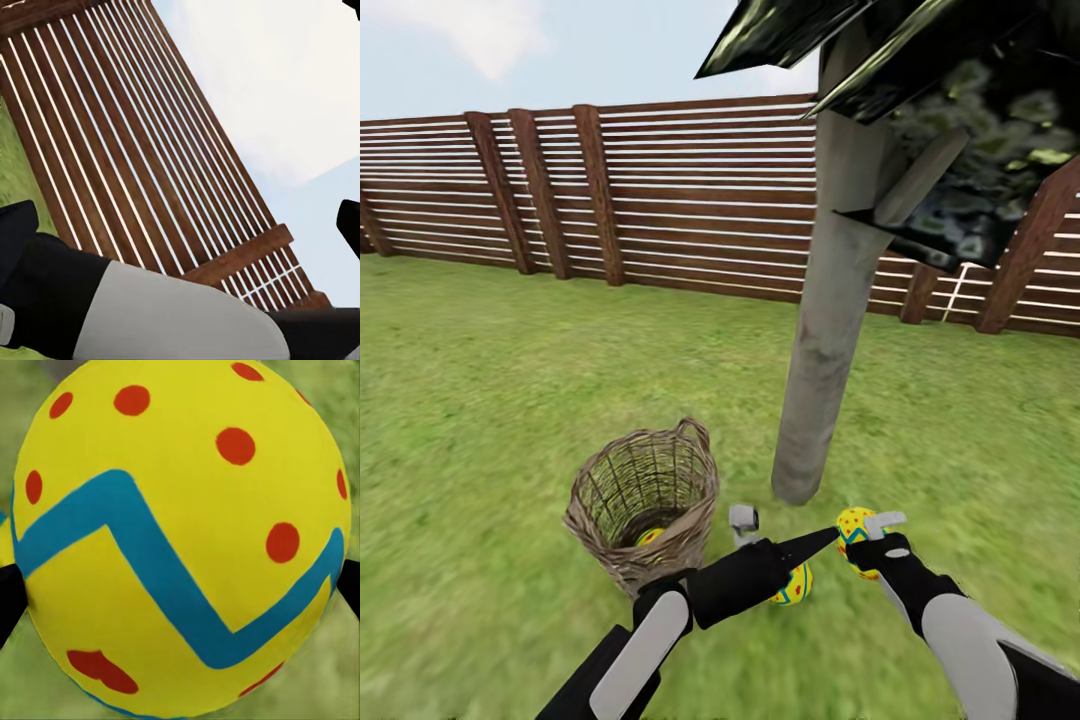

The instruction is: Take the three Easter eggs out of the wicker basket on the lawn in the garden, then place them on the lawn next to a single tree (choose any tree) so that all three eggs are next to the same tree and none are left in the basket.

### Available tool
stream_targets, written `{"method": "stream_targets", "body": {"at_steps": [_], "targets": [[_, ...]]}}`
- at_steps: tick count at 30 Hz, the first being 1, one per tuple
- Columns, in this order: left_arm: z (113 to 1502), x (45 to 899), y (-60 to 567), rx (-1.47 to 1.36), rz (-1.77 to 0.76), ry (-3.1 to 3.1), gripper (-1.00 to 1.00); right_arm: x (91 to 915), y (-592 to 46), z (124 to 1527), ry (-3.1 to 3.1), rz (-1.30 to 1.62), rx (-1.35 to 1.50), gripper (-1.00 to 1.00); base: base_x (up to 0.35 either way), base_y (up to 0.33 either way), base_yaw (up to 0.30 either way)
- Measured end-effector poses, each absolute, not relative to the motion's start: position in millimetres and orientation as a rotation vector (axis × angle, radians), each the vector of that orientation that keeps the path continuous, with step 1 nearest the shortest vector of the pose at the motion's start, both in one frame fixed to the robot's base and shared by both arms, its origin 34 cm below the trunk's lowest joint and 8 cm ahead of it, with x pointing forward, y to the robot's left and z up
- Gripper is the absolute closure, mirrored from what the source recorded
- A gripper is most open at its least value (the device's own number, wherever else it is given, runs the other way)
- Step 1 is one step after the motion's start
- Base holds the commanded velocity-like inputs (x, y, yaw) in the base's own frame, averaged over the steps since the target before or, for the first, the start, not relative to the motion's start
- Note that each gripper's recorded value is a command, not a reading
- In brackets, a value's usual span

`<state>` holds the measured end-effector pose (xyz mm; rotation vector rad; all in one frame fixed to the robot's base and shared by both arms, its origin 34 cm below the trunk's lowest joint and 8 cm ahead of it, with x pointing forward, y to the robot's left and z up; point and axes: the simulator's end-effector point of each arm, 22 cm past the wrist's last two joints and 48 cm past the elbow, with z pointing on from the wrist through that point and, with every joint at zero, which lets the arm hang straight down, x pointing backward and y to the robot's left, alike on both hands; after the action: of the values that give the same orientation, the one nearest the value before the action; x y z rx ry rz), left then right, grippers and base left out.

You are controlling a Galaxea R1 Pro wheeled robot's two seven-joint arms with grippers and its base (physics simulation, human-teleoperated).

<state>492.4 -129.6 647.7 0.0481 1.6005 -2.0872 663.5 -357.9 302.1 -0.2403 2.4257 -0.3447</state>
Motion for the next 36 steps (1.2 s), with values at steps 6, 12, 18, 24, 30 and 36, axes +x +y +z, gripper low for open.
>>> {"method": "stream_targets", "body": {"at_steps": [6,12,18,24,30,36], "targets": [[637,496,-129,0.022,-2.095,1.615,-1.00,649,-323,274,2.481,-0.283,-0.281,1.00,0.000,0.000,0.000],[626,499,-130,-0.003,-2.103,1.630,-1.00,666,-323,276,2.463,-0.323,-0.290,1.00,0.000,0.000,0.000],[615,502,-130,-0.029,-2.112,1.643,-1.00,664,-329,265,2.477,-0.349,-0.274,1.00,0.000,0.000,0.000],[604,504,-129,-0.055,-2.119,1.657,-1.00,664,-329,255,2.473,-0.346,-0.265,1.00,0.000,0.000,0.000],[594,507,-129,-0.079,-2.126,1.669,-1.00,658,-328,240,2.495,-0.343,-0.274,1.00,0.000,0.000,0.000],[598,508,-127,-0.071,-2.122,1.659,-1.00,658,-328,241,2.495,-0.343,-0.274,1.00,0.119,0.000,0.000]]}}
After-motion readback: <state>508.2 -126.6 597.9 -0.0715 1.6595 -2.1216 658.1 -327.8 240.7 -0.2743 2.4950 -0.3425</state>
